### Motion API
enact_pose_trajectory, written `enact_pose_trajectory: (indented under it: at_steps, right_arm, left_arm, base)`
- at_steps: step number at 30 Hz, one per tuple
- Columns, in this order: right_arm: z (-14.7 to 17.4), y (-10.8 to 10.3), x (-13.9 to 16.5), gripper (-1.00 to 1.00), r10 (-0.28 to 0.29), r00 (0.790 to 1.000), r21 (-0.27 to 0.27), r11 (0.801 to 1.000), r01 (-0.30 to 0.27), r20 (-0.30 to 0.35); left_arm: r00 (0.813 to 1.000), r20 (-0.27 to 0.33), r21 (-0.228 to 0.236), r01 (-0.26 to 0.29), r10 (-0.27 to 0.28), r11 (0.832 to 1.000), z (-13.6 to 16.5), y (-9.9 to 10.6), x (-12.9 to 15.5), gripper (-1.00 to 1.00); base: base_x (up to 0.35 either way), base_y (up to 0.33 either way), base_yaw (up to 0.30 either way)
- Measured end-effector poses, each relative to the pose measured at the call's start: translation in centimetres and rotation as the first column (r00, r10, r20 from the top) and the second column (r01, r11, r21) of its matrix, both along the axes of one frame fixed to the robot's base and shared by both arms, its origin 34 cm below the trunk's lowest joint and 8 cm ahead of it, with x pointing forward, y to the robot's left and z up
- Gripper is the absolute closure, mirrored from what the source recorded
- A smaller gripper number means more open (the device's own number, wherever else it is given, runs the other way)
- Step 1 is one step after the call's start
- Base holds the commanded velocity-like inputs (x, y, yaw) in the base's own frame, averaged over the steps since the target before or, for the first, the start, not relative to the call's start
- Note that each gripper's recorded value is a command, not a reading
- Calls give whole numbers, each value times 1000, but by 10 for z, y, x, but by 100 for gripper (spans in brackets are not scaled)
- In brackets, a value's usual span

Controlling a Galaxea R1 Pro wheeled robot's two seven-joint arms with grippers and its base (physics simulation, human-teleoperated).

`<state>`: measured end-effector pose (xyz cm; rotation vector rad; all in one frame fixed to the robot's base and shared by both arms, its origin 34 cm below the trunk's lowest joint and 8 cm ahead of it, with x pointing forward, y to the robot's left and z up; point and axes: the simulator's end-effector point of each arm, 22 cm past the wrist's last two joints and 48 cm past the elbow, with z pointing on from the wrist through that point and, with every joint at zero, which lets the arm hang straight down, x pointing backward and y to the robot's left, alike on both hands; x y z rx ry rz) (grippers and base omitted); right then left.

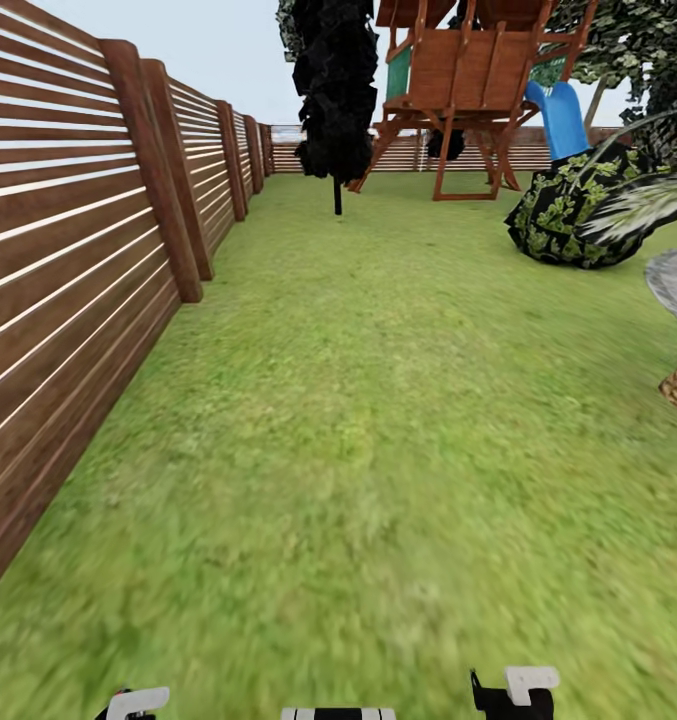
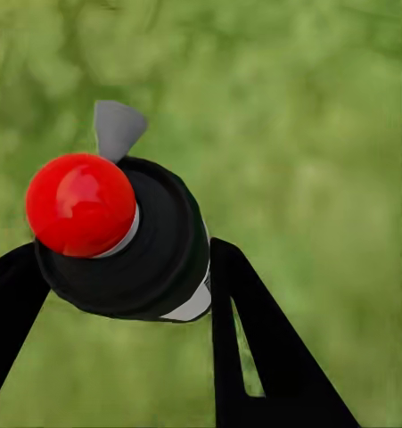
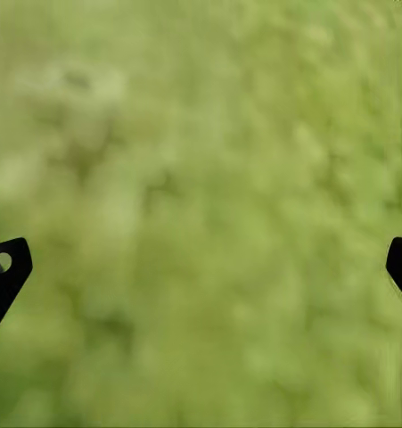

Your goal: Pick up the pesticide atomizer in the garden and spray insectifuge to fully cover both potted plants in the garden.

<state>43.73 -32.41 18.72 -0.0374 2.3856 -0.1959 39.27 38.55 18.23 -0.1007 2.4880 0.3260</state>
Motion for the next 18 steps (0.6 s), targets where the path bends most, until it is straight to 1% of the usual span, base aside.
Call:
enact_pose_trajectory:
  at_steps: [4,18]
  right_arm:
    - [0,1,0,-100,0,1000,1,1000,0,0]
    - [0,1,1,-100,-1,1000,1,1000,1,2]
  left_arm:
    - [1000,-1,0,-2,2,1000,0,0,0,100]
    - [1000,-2,0,-2,2,1000,0,0,-1,100]
  base:
    - [328,0,-201]
    - [334,0,-8]
